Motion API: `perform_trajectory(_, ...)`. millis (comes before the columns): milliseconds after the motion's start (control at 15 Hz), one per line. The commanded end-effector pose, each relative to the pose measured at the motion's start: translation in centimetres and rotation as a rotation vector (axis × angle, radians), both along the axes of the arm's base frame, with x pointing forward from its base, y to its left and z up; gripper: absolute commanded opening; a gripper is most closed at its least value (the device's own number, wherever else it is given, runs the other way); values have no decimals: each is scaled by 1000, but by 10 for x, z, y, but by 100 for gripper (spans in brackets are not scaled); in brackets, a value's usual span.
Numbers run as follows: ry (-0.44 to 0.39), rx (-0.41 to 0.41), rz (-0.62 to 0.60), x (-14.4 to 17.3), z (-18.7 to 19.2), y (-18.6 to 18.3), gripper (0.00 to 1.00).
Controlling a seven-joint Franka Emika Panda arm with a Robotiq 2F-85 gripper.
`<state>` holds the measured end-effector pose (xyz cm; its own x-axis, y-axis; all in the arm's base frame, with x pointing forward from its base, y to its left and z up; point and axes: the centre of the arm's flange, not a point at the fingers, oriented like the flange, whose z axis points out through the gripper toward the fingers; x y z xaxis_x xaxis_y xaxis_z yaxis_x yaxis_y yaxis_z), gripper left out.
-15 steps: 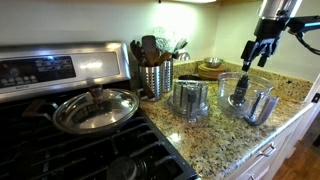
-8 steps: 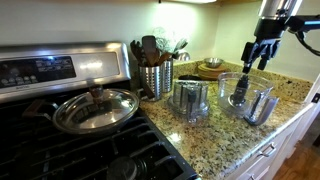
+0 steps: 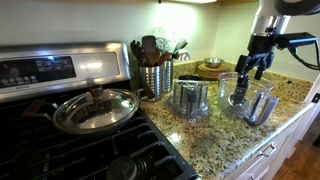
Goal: Put the blender blade in the jar
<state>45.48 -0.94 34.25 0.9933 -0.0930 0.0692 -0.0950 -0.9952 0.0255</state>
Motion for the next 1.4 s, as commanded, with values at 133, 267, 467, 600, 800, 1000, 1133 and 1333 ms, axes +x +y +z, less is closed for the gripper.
perform_trajectory(133,-42,-37,-57,11,-15,-13,89)
perform_trajectory(267,-45,-42,-73,13,-18,-18,82)
perform_trajectory(467,-50,-44,-94,15,-22,-25,67)
perform_trajectory(600,-52,-42,-103,17,-25,-28,50)
perform_trajectory(800,-65,-35,-106,20,-25,-30,29)
perform_trajectory(1000,-75,-35,-108,23,-23,-31,25)
perform_trajectory(1133,-79,-36,-109,25,-21,-33,28)
perform_trajectory(1333,-89,-46,-110,22,-12,-32,34)
